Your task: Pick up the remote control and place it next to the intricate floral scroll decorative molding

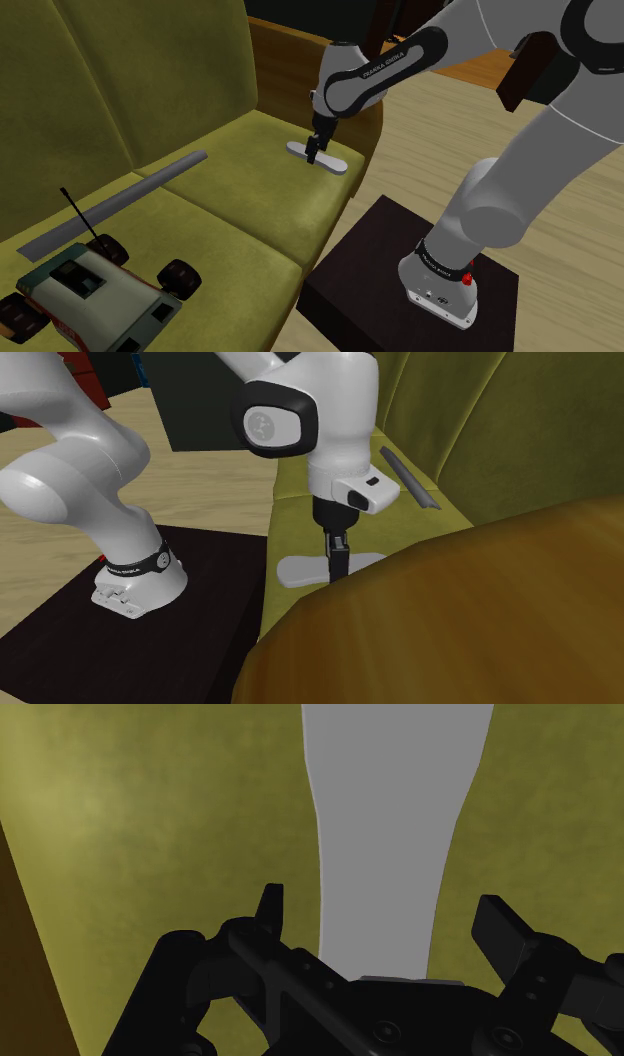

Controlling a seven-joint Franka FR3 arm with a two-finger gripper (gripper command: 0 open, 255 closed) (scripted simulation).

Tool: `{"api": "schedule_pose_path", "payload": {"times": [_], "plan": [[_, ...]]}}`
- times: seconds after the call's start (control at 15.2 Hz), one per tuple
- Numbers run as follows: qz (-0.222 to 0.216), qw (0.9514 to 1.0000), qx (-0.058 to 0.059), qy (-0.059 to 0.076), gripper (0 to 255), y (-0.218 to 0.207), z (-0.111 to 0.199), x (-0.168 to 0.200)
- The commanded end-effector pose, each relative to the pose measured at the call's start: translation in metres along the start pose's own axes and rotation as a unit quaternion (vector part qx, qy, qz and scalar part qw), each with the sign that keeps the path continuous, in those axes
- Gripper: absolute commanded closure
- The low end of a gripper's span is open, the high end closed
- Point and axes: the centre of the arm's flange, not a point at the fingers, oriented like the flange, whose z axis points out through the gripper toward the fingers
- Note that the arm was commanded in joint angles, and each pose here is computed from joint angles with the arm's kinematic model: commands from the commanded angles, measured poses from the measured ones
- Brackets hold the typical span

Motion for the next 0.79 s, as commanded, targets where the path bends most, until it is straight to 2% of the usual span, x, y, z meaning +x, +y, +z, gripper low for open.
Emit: {"api": "schedule_pose_path", "payload": {"times": [0.0,0.4,0.46,0.73], "plan": [[0.000,1.0000,0.000,0.000,0,0.0001,0.0030,-0.0001],[0.000,1.0000,0.000,0.000,0,0.0001,0.0030,-0.0001],[0.000,1.0000,0.000,0.000,255,0.0001,0.0030,-0.0001],[0.000,1.0000,0.000,0.000,255,0.0001,0.0030,0.0000]]}}
